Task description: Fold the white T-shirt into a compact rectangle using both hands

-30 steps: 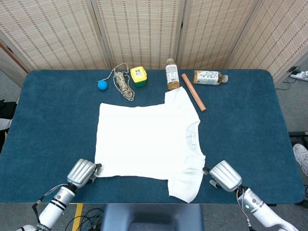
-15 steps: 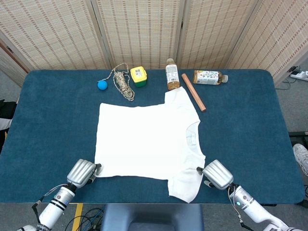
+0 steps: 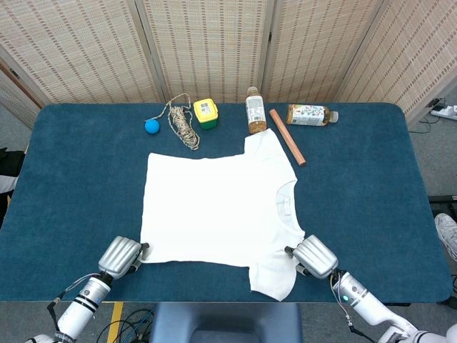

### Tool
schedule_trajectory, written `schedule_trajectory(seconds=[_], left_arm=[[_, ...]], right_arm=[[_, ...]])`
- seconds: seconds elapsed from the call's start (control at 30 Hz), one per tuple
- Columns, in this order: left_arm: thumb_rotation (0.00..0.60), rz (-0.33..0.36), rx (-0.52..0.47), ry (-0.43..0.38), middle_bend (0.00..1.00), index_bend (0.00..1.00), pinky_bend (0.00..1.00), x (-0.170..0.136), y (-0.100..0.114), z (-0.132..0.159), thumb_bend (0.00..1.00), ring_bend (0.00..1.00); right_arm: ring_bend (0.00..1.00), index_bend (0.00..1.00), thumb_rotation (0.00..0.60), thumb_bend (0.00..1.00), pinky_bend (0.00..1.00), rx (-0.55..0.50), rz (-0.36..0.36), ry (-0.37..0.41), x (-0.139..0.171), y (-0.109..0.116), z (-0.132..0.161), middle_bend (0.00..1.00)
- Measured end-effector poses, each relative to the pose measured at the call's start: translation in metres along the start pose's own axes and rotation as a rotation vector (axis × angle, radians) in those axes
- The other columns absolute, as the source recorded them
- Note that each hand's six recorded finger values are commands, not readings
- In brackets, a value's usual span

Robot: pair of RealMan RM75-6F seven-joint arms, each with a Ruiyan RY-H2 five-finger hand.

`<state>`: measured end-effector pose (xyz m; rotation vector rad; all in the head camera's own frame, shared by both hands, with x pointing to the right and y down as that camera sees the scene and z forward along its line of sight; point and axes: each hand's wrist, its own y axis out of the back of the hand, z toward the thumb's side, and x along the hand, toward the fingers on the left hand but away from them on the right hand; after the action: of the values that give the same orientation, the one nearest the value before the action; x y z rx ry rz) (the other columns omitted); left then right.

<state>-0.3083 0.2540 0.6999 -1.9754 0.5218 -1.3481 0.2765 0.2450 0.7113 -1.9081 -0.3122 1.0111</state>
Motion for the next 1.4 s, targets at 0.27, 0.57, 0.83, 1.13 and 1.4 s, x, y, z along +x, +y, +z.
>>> schedule_trajectory(seconds=[0.27,0.57,0.83,1.13,1.4], left_arm=[[0.6,-0.002,-0.001,0.002,0.89,0.62,0.98,-0.0005,-0.0001,-0.0011,0.43,0.81],[0.6,-0.003,-0.003,0.003,0.89,0.62,0.98,0.0004,-0.0008,-0.0008,0.43,0.81],[0.6,-0.007,-0.003,0.008,0.89,0.62,0.98,-0.0007,-0.0021,-0.0021,0.43,0.81],[0.6,-0.01,0.001,0.009,0.89,0.62,0.98,-0.0011,-0.0015,-0.002,0.43,0.81],[0.6,-0.015,0.002,0.007,0.89,0.62,0.98,-0.0014,-0.0021,-0.0009,0.43,0.81]], right_arm=[[0.97,0.54,0.6,0.21,1.0,0.011,0.035,0.01,0.0028,-0.0044,-0.0009,0.92],[0.97,0.57,0.6,0.3,1.0,0.001,0.015,0.011,-0.0031,-0.0031,0.0009,0.93],[0.97,0.57,0.6,0.36,1.0,0.011,0.03,0.015,-0.002,-0.0076,0.0,0.93],[0.97,0.53,0.6,0.36,1.0,0.013,0.007,0.01,-0.0033,-0.0047,-0.0016,0.93],[0.97,0.46,0.6,0.36,1.0,0.02,0.015,0.001,-0.0038,-0.0064,-0.0021,0.93]])
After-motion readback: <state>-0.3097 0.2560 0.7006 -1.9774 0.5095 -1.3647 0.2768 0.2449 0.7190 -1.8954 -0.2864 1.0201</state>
